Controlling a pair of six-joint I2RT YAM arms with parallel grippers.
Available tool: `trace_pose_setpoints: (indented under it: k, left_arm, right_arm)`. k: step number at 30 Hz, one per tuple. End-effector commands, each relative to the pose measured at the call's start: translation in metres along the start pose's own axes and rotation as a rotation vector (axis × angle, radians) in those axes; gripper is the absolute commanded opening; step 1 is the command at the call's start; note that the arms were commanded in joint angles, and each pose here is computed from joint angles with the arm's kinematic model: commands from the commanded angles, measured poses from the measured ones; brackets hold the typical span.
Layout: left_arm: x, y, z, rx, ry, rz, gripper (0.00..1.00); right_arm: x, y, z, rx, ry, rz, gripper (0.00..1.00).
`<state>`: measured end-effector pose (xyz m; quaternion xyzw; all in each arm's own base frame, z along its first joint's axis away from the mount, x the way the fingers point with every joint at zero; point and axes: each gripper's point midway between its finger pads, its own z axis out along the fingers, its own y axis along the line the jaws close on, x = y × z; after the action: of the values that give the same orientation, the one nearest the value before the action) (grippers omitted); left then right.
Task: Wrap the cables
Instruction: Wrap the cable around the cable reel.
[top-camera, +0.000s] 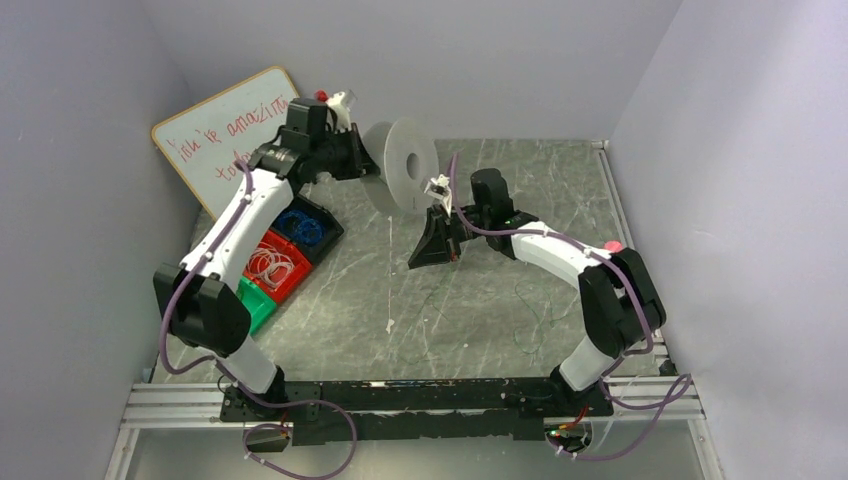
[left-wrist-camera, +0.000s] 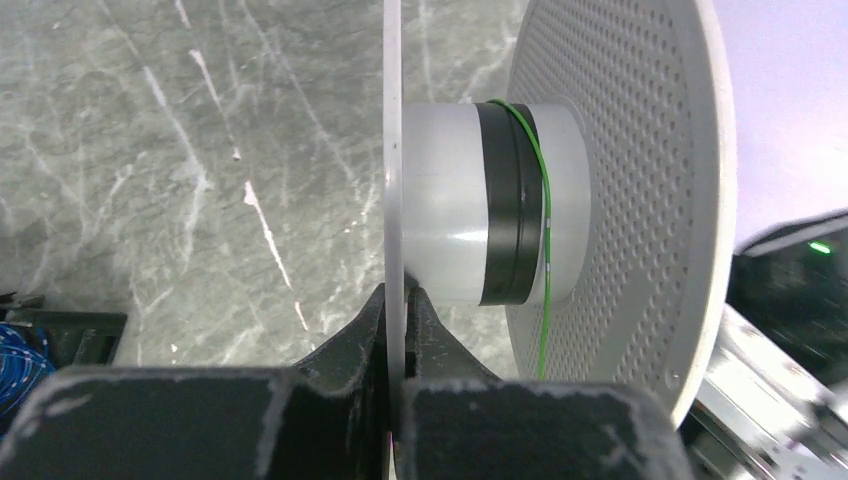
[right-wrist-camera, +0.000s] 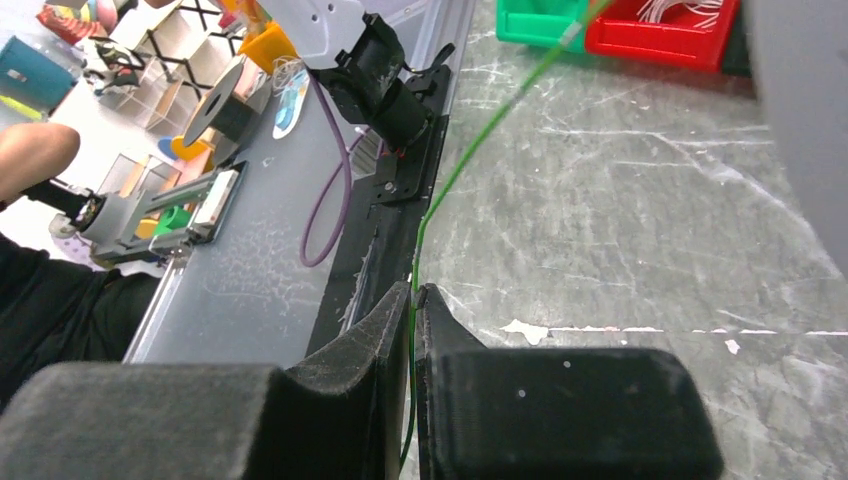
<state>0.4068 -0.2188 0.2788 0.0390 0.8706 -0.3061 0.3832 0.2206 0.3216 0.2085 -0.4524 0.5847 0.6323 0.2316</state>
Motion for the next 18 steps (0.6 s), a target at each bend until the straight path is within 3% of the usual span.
trace_pose_setpoints:
  k: [1,9,18]
  left_arm:
    - [-0.049,-0.062,-0.064,0.277,-0.159,0.072,0.02]
    - [-0.049,-0.067,-0.107,0.479,-0.168,0.171,0.02]
    - [-0.018,-0.071,-0.127,0.547,-0.13,0.362,0.02]
  right_arm:
    - [-0.013,0.005,-0.003,-0.054,-0.001,-0.065,0.1]
    - [-0.019,-0.015,-0.039,0.041,-0.048,-0.06,0.09]
    - [-0.037,-0.022,-0.084,0.114,-0.126,-0.044,0.09]
